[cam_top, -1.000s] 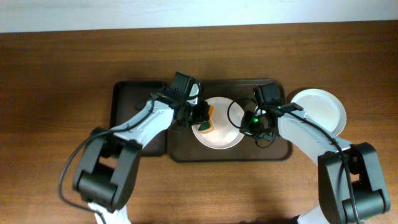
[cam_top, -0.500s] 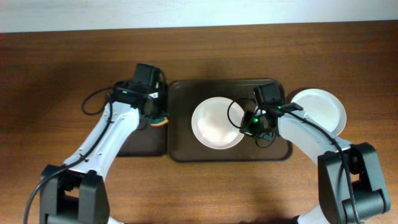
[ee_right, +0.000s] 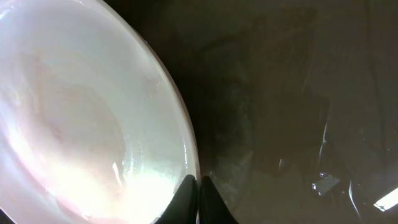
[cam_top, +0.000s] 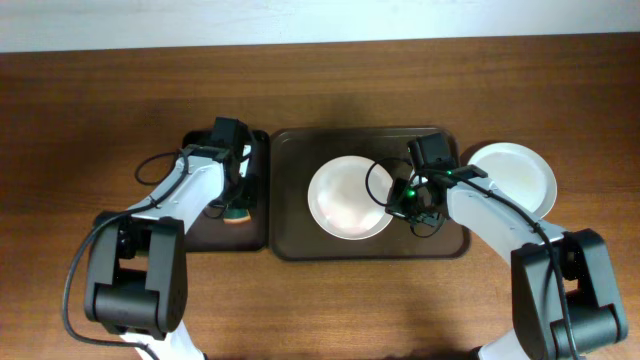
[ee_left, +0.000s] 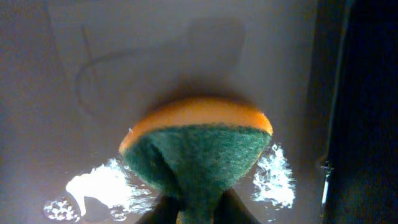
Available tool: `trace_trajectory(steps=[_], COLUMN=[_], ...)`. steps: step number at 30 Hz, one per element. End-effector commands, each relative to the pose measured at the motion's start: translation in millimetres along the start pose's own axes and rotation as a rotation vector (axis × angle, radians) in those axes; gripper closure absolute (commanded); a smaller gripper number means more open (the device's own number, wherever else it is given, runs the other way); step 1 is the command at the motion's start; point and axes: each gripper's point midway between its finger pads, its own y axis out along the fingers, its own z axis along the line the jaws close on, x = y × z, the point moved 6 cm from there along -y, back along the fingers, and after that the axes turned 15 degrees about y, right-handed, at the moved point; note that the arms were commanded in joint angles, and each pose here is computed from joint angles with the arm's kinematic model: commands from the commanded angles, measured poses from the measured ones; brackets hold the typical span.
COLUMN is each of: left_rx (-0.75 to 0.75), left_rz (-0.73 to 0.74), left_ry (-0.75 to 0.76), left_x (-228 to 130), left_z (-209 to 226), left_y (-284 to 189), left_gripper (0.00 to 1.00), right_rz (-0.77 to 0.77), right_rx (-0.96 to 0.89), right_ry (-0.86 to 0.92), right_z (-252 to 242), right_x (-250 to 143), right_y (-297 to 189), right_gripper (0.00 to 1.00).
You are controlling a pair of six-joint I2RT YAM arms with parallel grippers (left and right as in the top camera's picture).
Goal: Clean dirty plates on tray and stack at the side
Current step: 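Return the sponge to the black tray and release it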
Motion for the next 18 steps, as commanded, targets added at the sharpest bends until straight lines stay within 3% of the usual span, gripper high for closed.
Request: trace_trajectory(steps=[1,2,16,17,18], left_rx=[-0.007,-0.003,0.011,0.008,0.008], left_rz=[0.001,-0.004,-0.080,-0.082,-0.083], left_ry=[0.037,0.036,0.032,0.032,0.032], left_x=[-1,0,14,15,15], left_z=[0,0,3,2,2], left_y=[3,4,3,3,3], left_gripper=[0.45,0.41,0.36,0.37,0.57], right_rz=[-0.010,-0.010,-0.010,-0.010,-0.010], right_rx=[-0.004,-0.004,-0.004,-0.004,-0.004], right_ry=[-0.017,-0.017,-0.017,-0.017,-0.017], right_z=[1,1,1,1,1], right_x=[-2,-2,-2,-2,-2], right_y=[-3,-3,-3,-3,-3], right_gripper=[0.96,0.96,0.96,0.96,0.96])
